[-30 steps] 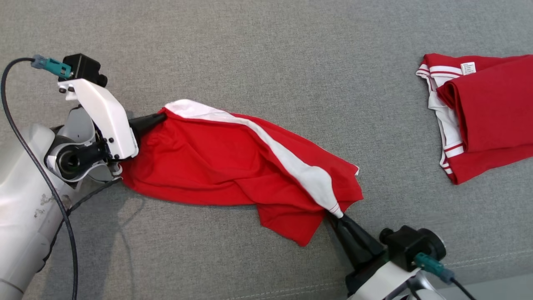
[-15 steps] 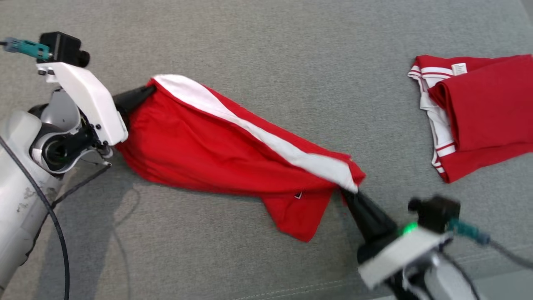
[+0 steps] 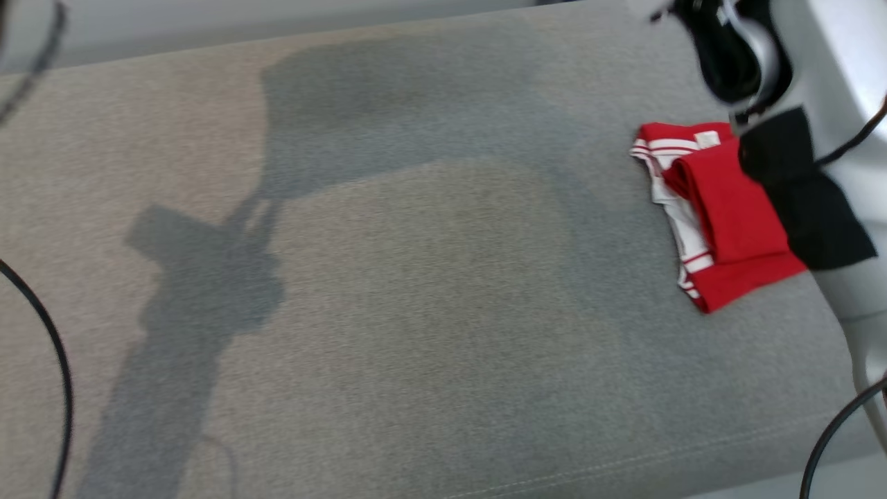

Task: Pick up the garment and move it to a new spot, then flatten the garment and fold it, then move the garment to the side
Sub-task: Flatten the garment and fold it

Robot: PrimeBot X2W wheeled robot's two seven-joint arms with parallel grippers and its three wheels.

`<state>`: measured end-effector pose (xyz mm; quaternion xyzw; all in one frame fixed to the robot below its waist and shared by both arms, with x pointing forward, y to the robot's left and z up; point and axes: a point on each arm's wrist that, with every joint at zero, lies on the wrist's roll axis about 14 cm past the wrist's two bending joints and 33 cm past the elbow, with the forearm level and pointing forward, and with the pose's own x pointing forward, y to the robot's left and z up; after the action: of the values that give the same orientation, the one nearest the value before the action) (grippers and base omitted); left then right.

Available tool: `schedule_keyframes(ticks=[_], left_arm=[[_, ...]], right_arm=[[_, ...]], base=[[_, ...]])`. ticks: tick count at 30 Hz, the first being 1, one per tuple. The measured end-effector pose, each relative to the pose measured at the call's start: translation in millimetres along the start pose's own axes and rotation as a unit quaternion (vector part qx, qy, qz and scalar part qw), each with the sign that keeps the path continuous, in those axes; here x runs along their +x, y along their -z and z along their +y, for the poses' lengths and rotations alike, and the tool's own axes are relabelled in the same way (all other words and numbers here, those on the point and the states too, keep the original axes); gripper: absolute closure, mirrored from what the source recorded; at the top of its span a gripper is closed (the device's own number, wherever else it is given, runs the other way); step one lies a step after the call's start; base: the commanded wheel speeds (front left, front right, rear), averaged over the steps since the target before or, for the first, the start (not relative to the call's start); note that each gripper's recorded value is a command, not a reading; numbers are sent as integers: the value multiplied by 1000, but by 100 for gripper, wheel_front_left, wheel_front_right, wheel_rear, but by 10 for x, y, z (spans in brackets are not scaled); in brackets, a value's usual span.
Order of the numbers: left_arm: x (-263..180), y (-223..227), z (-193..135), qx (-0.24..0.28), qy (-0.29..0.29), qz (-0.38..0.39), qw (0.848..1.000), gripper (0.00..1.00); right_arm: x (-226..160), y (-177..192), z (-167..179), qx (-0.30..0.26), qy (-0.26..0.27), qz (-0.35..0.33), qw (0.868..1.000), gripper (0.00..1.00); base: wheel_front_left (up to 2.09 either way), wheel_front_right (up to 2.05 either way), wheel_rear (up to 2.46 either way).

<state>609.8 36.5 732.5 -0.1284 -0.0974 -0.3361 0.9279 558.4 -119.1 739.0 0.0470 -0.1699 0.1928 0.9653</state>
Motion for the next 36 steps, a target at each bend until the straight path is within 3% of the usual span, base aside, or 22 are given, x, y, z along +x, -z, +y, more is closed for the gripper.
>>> schedule_keyframes(ticks=[3, 8, 11, 15, 20, 25, 31, 33, 36], left_arm=[[-215, 167, -181, 6, 24, 0, 1000, 100], [-1072, 1329, -225, -38, 4, 93, 995, 100], [-1656, 2055, -277, -76, -26, 176, 981, 100], [-2106, 2475, -236, -143, -96, 199, 965, 100], [-2410, 2578, -239, -166, -141, 195, 956, 100], [-2721, 2687, -304, -190, -179, 205, 943, 100], [-2774, 2678, -366, -191, -182, 204, 943, 100], [-2799, 2676, -381, -190, -182, 205, 943, 100], [-2796, 2641, -379, -186, -182, 202, 944, 100]], right_arm=[[-82, 337, 136, -13, -24, 33, 999, 100], [-594, 1376, 261, 43, -26, 129, 990, 100], [-1016, 2018, 366, 90, -14, 202, 975, 100], [-1704, 2734, 546, 160, 15, 292, 943, 100], [-2113, 2841, 673, 201, 34, 310, 929, 100], [-2387, 2811, 718, 218, 52, 307, 925, 100], [-2562, 2782, 793, 223, 62, 308, 923, 100], [-2567, 2754, 775, 227, 73, 300, 924, 0], [-2548, 2680, 755, 234, 83, 285, 926, 0]], base=[[0, 0, 0], [0, 0, 0], [0, 0, 0], [0, 0, 0], [0, 0, 0], [0, 0, 0], [0, 0, 0], [0, 0, 0], [0, 0, 0]])
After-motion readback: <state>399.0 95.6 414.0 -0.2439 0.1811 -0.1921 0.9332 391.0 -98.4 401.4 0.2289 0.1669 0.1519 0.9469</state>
